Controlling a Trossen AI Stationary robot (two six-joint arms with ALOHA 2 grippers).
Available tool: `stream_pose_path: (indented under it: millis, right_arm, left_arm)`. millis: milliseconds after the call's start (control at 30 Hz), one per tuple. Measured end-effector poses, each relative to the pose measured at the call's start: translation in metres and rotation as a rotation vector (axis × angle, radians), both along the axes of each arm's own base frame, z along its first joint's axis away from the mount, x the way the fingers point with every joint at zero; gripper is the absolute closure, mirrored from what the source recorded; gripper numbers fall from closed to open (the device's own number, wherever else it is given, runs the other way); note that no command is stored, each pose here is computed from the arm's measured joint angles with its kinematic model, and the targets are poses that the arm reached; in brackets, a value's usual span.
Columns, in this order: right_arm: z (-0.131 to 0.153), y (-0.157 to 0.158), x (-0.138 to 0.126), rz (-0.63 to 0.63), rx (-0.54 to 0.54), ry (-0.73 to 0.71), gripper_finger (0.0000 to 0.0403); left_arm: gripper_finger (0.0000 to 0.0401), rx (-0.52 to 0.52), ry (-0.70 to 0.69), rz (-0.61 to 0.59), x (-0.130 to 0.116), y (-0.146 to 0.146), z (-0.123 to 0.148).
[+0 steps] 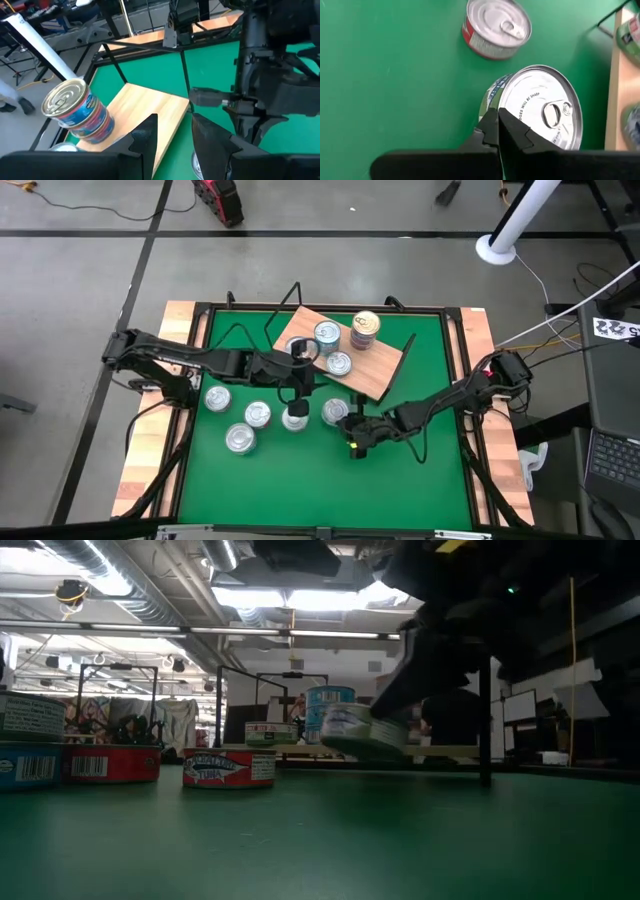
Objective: Stack canned seafood by type on shelf
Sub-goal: Stack the green tuna can on top of the green tuna can on the shelf
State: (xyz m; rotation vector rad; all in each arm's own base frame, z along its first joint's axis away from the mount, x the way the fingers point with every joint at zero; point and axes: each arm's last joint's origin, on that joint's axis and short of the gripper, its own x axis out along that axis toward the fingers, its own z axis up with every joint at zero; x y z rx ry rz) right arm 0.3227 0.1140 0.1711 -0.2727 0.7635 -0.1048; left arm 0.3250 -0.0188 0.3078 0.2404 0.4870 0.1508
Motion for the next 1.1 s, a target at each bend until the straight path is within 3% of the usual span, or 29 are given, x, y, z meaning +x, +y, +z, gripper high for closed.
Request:
stream_pose_path:
  millis: [400, 833, 1100]
  right_arm:
    - [0.028, -0.011, 0.022, 0.085, -0.103, -0.035, 0.0403]
    - [0.072, -0.048, 0.038, 0.086, -0.228, 0.117, 0.0403]
    - [0.073, -0.077, 0.037, 0.056, -0.257, 0.235, 0.0403]
  left_arm:
    - [0.0286, -0.005, -0.03, -0.004, -0.021, 0.0, 0.021]
    - [0.0286, -0.016, 0.01, -0.002, -0.023, -0.001, 0.017]
    - [0.0286, -0.002, 0.014, -0.009, -0.023, -0.001, 0.017]
